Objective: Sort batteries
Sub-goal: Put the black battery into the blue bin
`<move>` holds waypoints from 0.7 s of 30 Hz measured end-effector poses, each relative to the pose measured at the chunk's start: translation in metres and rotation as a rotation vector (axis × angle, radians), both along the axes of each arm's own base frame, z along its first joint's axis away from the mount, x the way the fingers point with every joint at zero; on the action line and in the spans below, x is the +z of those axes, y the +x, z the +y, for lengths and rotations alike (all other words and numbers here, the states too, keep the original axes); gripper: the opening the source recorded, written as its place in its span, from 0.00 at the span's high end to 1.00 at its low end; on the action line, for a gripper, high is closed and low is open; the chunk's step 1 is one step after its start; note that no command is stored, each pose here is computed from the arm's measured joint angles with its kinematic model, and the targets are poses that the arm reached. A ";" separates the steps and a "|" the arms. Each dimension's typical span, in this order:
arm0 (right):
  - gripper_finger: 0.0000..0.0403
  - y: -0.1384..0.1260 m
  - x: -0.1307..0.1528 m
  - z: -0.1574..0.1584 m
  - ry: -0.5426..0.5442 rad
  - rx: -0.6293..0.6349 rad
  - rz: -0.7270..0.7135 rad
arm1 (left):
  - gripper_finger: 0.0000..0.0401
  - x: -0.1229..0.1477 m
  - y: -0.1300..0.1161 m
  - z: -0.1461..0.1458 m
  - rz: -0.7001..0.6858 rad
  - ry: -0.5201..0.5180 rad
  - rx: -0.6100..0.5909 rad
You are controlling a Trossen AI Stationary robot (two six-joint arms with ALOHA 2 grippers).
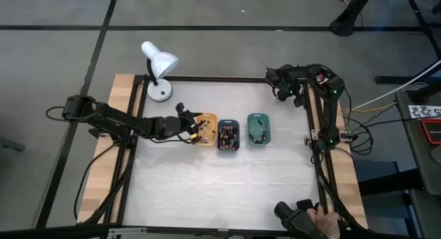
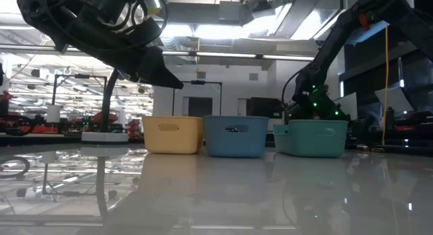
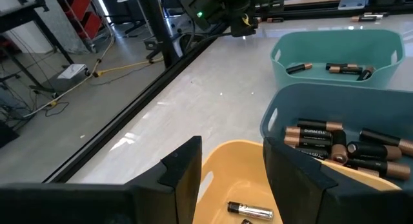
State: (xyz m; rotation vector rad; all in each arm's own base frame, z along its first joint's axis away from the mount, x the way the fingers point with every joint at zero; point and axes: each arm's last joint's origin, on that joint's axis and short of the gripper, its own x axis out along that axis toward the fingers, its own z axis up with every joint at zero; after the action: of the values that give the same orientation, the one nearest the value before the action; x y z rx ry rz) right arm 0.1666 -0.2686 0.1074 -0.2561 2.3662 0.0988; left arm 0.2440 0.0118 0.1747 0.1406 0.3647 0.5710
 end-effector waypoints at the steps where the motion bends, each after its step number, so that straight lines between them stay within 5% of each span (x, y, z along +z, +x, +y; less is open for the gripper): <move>1: 0.27 0.000 0.000 0.000 0.004 -0.001 -0.001 | 0.61 0.000 0.000 0.000 0.000 0.000 0.000; 14: 0.27 0.006 -0.012 -0.008 0.097 -0.125 0.010 | 0.61 0.000 0.000 0.000 -0.003 -0.003 0.000; 21: 0.27 0.001 -0.009 -0.026 -0.051 -0.329 -0.029 | 0.61 -0.001 0.000 0.000 0.010 -0.001 -0.002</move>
State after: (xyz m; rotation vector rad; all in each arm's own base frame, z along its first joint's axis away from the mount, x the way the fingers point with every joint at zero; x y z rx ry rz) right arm 0.1673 -0.2943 0.0986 0.1084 2.3505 -0.1210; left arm 0.2437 0.0115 0.1737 0.1423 0.3745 0.5683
